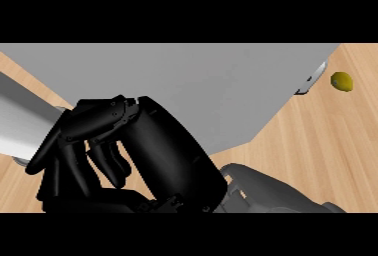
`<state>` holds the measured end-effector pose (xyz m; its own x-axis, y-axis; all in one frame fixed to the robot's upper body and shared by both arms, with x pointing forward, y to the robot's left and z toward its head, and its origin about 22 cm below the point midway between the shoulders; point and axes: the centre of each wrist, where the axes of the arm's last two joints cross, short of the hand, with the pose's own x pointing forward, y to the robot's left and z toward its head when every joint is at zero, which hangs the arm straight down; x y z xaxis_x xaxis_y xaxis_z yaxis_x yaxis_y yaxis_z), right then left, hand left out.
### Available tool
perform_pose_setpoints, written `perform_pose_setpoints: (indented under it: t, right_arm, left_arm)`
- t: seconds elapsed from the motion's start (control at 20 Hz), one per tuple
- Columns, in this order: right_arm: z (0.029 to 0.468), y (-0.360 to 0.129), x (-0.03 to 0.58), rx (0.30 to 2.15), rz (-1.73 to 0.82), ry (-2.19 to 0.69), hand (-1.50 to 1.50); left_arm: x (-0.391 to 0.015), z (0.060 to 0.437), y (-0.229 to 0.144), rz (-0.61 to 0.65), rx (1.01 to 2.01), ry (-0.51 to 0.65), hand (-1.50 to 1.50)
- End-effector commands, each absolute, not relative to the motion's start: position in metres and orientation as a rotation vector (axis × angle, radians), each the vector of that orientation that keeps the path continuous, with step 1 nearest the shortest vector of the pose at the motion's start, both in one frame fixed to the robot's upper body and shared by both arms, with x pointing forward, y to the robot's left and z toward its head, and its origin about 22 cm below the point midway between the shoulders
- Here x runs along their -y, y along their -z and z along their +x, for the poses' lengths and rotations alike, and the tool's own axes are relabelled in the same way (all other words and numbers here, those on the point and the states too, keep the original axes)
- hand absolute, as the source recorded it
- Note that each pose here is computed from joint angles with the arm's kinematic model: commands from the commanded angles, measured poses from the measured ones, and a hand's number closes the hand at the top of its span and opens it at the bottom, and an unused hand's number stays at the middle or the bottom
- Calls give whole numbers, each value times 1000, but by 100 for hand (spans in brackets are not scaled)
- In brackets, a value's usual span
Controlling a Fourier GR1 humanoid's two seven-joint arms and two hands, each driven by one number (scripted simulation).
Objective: Pick up the wine, place it into the cabinet and close the cabinet
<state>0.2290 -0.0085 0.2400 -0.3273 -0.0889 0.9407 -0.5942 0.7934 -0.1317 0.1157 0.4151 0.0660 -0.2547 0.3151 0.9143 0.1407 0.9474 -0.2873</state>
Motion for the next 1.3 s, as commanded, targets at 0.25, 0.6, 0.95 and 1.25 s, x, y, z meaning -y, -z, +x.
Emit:
perform_pose_setpoints:
  t: [0.25, 0.6, 0.95, 1.25]
  right_arm:
    - [307, -254, 3, 1774, 590, -678, 150]
    - [317, -230, -21, 1345, 778, -1123, 150]
    - [356, -229, -23, 1165, 855, -1175, 150]
    - [385, -208, -9, 1136, 981, -1089, 150]
  left_arm:
    - [-439, 102, -65, -378, 1893, -198, -150]
    - [-437, 122, -78, -388, 1895, -169, -150]
    - [-455, 111, -71, -352, 1882, -184, -150]
    - [-462, 104, -69, -343, 1888, -187, -150]
